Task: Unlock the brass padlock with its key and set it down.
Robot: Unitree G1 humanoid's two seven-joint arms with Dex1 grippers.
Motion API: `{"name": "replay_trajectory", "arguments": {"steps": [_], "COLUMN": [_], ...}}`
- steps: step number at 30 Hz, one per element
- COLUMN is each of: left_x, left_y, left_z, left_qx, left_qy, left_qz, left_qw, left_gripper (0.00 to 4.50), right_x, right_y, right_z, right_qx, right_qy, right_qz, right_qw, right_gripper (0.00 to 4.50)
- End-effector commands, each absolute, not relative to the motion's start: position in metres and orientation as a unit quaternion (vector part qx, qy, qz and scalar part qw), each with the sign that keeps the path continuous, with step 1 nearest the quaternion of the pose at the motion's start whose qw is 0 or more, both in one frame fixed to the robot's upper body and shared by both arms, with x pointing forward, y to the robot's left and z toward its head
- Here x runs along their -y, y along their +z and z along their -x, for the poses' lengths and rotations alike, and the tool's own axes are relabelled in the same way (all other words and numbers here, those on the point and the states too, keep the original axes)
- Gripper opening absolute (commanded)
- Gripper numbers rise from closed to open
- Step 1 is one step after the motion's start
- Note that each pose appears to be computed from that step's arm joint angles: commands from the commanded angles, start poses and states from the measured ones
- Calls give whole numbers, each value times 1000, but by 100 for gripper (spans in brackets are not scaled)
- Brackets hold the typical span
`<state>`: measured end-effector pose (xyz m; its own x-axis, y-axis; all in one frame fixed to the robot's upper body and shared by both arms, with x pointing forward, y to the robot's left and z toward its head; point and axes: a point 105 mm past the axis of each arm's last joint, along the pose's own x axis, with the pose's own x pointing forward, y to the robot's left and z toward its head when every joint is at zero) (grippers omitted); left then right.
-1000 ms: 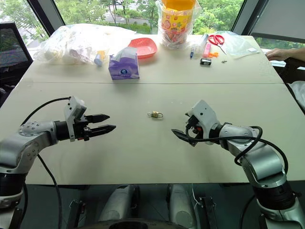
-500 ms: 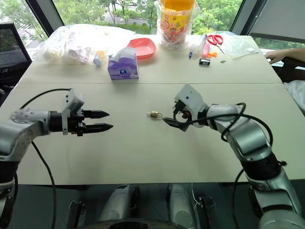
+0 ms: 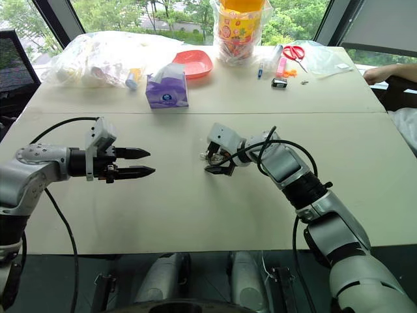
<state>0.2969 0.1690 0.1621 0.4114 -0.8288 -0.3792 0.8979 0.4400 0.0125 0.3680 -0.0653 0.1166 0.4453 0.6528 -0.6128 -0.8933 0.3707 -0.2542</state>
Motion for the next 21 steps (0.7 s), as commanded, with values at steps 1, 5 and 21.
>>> {"name": "replay_trajectory", "arguments": {"steps": [1,5,21], "left_x": [-166,-167,-150], "left_y": [172,171,188], "left_z": [-294,-294,-330], "left_qx": [-134,-132,-86], "left_qy": [-514,-508,-542], "left_qz": [-116,-114,49], "left_qw": [839,844,835], "left_gripper": [308,308,308], "right_x": [63,64,54], "right_y": [116,109,191], "right_z": [-371,-372,-357], "right_qx": [-222,-231,55], "right_qy": [493,496,483], "right_qz": [270,283,386], "right_qw": [797,788,784], "right_gripper": [449,366,78]}}
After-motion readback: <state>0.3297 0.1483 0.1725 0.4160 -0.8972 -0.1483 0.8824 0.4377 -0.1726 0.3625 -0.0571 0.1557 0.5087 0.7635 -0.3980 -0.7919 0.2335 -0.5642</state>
